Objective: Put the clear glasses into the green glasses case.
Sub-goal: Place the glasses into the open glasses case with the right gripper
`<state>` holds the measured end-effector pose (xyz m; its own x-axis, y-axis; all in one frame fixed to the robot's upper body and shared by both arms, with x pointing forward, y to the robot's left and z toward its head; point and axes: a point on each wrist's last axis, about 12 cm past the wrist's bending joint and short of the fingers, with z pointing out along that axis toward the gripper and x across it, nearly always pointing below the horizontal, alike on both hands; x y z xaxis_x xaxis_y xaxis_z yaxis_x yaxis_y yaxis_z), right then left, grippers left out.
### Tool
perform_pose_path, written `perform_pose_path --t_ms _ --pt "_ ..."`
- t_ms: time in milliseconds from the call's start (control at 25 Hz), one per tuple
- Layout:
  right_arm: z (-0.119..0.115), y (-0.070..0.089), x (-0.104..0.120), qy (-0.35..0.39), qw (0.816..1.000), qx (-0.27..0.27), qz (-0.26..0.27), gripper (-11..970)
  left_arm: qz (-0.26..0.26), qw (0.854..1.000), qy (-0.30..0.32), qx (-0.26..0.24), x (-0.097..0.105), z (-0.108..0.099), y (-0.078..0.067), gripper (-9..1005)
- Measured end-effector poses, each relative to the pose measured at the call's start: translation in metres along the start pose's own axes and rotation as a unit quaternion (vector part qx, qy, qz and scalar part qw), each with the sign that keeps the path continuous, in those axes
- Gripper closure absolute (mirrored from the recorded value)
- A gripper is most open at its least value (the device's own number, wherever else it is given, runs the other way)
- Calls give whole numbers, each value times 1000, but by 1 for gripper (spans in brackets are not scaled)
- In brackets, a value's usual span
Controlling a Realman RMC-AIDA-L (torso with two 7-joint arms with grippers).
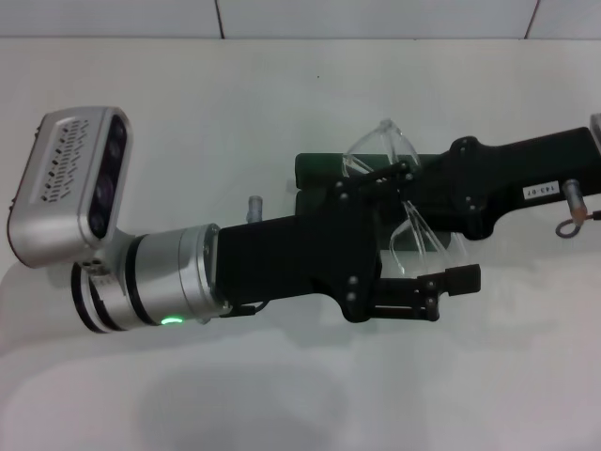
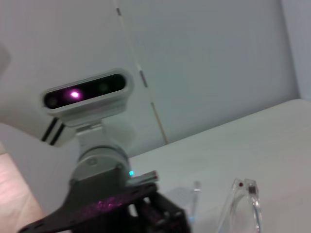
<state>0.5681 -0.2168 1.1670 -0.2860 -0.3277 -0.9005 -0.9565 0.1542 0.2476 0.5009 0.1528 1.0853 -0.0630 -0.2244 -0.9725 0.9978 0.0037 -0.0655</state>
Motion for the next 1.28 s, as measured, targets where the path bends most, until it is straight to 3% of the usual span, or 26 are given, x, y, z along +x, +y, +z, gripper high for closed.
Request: perform_pose_path --t_ms 680,1280 --pt "-1 9 -2 -12 999 -41 -7 834 1 1000 6 -6 0 3 4 126" --pt "-12 5 -3 -33 999 -20 -8 834 6 1000 2 -7 -2 3 4 126"
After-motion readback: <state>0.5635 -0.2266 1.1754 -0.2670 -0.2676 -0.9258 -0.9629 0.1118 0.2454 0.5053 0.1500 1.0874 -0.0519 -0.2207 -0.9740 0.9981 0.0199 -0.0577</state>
